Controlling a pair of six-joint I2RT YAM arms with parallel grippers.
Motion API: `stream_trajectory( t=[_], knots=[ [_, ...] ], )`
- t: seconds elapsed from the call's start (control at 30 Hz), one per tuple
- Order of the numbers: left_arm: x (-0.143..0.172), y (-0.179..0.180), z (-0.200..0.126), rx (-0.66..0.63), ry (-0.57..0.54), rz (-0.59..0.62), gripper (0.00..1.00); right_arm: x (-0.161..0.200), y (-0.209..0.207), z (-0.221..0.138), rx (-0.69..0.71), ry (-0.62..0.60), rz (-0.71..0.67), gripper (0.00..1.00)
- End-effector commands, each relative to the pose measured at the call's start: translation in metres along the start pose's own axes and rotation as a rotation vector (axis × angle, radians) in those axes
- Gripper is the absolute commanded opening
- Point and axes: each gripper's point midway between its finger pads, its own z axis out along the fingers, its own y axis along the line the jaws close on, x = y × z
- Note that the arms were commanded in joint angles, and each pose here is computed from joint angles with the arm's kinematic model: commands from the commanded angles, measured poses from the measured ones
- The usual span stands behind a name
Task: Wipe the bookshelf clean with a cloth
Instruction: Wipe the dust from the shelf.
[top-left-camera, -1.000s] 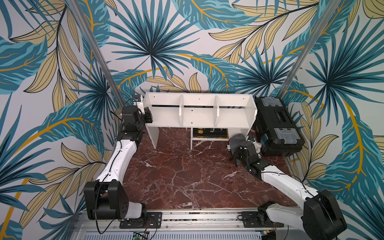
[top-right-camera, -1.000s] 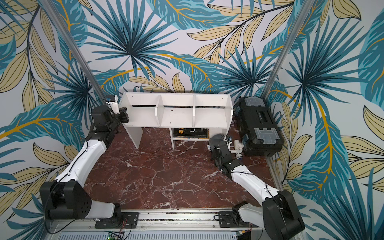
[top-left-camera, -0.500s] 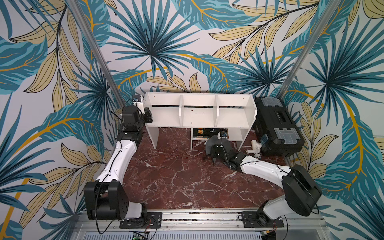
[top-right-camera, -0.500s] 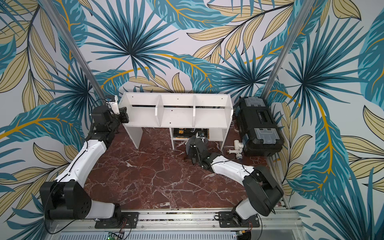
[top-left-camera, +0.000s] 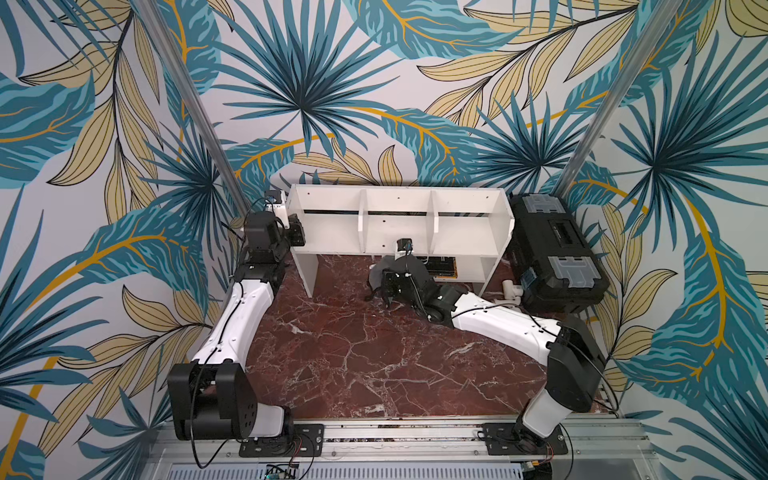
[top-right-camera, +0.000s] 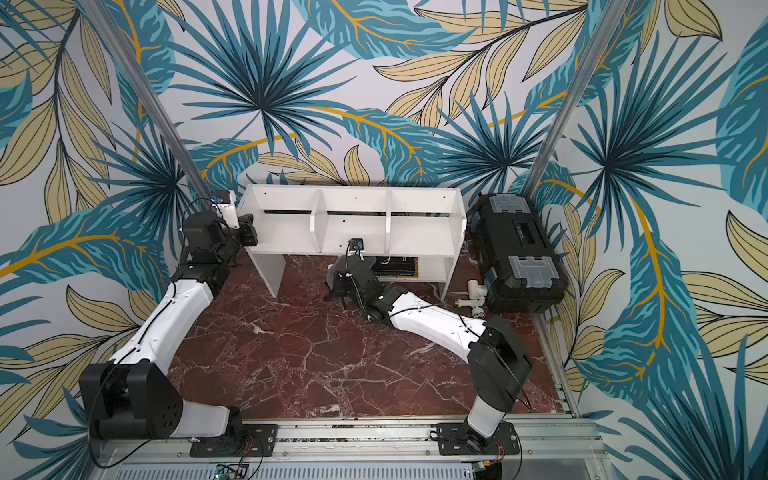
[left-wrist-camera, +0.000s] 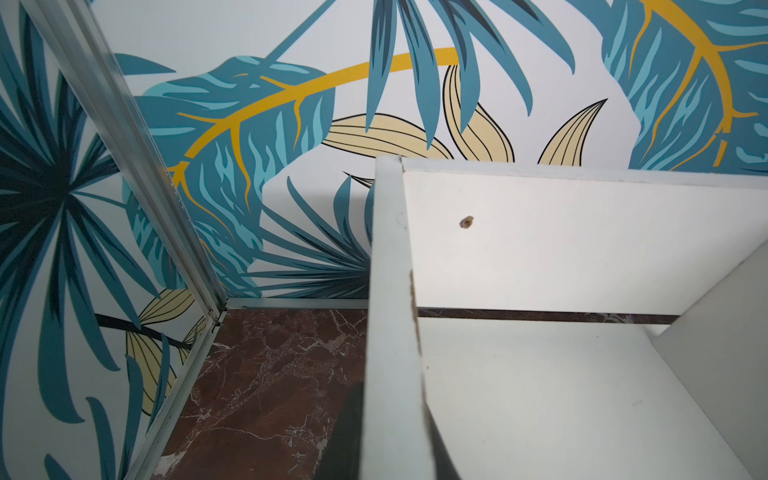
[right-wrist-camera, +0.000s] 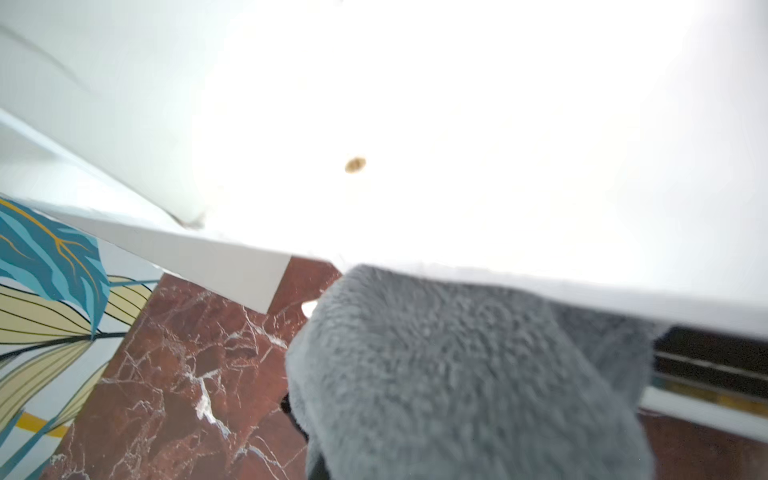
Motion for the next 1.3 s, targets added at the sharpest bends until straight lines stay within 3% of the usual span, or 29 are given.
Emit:
stream_trajectory(
  t=[0.0,0.07,0.2,0.33,0.43,0.63,0.77,0.97,1.27],
  knots=[
    [0.027,-0.01,-0.002,0.066,0.081,-0.149,0.0,-0.031,-0.005,-0.014,0.045,-0.078,-0.025,0.0],
    [0.027,-0.01,-0.002,0.069,0.083,-0.148,0.0,-0.006,-0.007,0.002,0.045,-0.015,-0.015,0.0],
    [0.028,-0.009,-0.002,0.062,0.082,-0.144,0.0,0.079,-0.011,0.035,0.036,0.105,0.034,0.0],
    [0.027,-0.008,-0.003,0.059,0.079,-0.145,0.0,0.129,-0.019,0.051,0.056,0.169,0.032,0.0],
    [0.029,-0.01,-0.002,0.065,0.082,-0.148,0.0,0.113,-0.015,0.05,0.054,0.157,-0.002,0.0],
    [0.028,-0.009,-0.004,0.059,0.08,-0.142,0.0,0.034,0.006,0.025,0.044,0.033,-0.072,0.0],
    [0.028,-0.008,-0.003,0.06,0.08,-0.143,0.0,0.035,0.0,0.029,0.068,0.031,-0.075,0.0],
    [0.03,-0.009,-0.003,0.062,0.083,-0.145,0.0,0.09,-0.013,0.05,0.071,0.134,-0.038,0.0],
    [0.031,-0.009,-0.002,0.063,0.085,-0.145,0.0,0.006,0.005,0.01,0.061,-0.011,-0.083,0.0]
  ],
)
